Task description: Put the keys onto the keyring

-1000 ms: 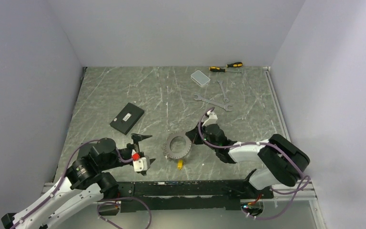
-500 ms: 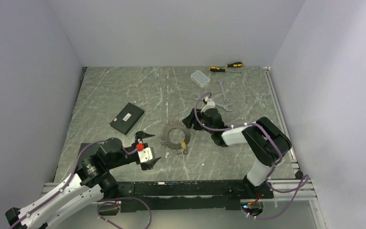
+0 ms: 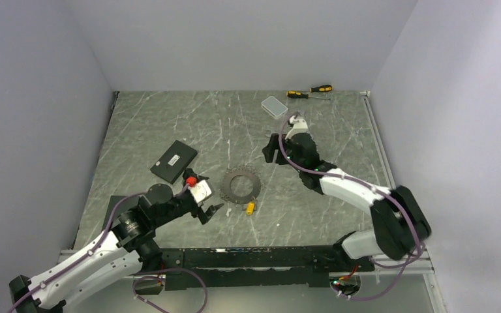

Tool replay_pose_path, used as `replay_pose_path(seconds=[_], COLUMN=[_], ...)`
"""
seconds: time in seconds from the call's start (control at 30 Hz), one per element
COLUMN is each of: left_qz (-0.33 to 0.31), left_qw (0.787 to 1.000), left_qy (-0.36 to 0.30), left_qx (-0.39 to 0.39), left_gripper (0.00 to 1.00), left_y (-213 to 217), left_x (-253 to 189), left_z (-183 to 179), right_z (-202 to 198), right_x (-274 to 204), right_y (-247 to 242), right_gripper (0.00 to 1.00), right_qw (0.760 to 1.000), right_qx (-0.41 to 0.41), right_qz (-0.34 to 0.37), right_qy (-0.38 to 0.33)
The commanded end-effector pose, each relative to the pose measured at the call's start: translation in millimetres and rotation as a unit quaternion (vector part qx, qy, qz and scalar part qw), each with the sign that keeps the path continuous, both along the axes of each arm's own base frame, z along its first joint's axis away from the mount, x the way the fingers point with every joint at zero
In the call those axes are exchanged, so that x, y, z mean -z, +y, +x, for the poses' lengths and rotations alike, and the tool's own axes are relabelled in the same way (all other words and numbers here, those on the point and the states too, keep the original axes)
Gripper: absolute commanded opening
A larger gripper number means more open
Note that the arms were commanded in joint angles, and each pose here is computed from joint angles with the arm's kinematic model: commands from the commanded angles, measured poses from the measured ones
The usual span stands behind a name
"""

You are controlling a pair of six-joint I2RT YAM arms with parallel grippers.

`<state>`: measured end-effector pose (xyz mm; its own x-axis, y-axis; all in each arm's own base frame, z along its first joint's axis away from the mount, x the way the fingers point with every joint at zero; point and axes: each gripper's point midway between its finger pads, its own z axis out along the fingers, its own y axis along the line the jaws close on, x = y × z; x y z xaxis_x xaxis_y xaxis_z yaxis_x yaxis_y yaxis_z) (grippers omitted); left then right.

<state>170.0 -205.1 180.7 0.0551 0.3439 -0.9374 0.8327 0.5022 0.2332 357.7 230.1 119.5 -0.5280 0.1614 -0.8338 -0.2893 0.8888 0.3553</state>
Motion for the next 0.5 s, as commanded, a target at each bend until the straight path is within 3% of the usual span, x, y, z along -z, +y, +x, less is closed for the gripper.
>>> replay_pose_path(seconds=[0.0, 0.1, 0.2, 0.47], left_qz=[-0.093, -0.103, -0.064, -0.035], left_qw=[0.991, 0.977, 0.981, 0.976], left_qy=[0.042, 0.083, 0.083, 0.118], left_qx=[-0.082, -0.165, -0.161, -0.179], left_gripper=[0.99, 0.99, 1.0, 0.99], left_y=[-3.2, 9.3, 8.7, 1.9], left_x=[-34.4, -32.5, -27.2, -13.2], left_z=[19.0, 34.9, 37.0, 46.7], right_z=[-17.4, -35.1, -53.7, -92.5], right_x=[-25.7, -33.5, -35.8, -41.0], right_y=[-38.7, -52.3, -65.2, -100.4], right_gripper=[0.75, 0.77, 0.78, 0.79], right_qw=[0.998, 0.997, 0.995, 0.99], right_qx=[0.054, 0.076, 0.094, 0.132], right_qz=[-0.022, -0.003, 0.011, 0.031], right_qy=[-0.028, -0.026, -0.017, -0.031])
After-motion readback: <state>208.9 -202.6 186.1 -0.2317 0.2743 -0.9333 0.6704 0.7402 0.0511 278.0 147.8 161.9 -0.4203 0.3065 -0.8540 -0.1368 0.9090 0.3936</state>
